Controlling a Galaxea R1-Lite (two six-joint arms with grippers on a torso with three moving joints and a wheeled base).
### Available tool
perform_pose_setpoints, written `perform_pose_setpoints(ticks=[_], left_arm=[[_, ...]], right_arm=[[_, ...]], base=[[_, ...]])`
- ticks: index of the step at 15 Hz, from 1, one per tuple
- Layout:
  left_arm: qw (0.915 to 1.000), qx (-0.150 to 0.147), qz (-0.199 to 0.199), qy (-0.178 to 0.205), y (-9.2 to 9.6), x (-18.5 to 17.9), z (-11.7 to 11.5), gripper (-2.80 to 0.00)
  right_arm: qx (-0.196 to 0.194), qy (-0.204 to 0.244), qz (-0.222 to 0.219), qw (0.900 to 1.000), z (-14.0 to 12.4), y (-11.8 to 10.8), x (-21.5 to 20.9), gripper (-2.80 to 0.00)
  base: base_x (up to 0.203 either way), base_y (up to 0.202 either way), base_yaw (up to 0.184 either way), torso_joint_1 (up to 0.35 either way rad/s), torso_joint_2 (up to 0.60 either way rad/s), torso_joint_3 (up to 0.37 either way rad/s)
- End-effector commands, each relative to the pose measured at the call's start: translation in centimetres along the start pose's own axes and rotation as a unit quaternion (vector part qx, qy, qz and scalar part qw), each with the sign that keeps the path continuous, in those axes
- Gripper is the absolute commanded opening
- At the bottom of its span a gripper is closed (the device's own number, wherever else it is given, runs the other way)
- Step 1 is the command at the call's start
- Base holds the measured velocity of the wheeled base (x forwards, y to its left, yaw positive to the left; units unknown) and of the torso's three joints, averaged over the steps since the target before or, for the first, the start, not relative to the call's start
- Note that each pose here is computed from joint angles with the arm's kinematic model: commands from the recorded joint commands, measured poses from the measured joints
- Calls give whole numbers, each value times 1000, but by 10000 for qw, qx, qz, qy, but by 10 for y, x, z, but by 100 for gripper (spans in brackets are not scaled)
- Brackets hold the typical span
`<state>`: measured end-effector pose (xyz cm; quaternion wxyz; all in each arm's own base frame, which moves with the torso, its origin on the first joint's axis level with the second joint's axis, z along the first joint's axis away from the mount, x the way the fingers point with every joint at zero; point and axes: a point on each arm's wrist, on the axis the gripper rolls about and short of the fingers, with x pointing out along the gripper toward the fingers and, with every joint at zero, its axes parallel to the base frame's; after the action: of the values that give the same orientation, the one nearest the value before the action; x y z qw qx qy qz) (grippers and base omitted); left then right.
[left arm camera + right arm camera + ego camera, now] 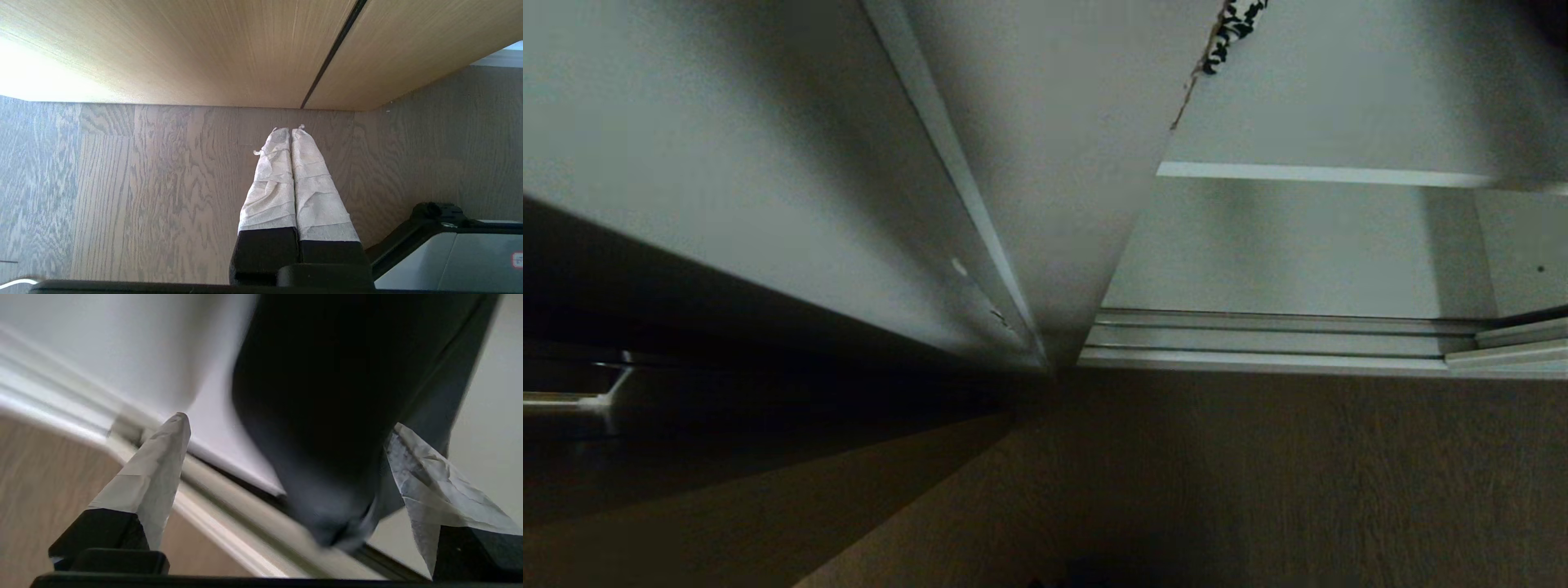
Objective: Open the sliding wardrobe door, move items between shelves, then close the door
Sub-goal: Place the bag on the lower shelf
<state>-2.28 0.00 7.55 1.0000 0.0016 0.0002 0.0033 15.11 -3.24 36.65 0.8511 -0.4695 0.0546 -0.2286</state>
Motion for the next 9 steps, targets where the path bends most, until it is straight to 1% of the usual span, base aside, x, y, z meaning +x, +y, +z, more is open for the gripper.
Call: perform_pose_setpoints(ticks=[1, 5, 6, 9], left_arm=[[10000, -1, 5, 6, 0, 0, 0, -280], [10000, -1, 5, 6, 0, 0, 0, -280], [10000, -1, 5, 6, 0, 0, 0, -280], [10000, -1, 5, 6, 0, 0, 0, -280]], right_arm=[[62, -47, -79, 9999, 10, -3, 22, 0], [119, -201, -316, 9992, 22, -15, 38, 0], [85, -197, -337, 9992, 21, -14, 41, 0], [-178, -191, -468, 9986, 15, -11, 52, 0]], base=[[0, 0, 0, 0, 0, 0], [0, 0, 0, 0, 0, 0], [0, 0, 0, 0, 0, 0], [0, 0, 0, 0, 0, 0]])
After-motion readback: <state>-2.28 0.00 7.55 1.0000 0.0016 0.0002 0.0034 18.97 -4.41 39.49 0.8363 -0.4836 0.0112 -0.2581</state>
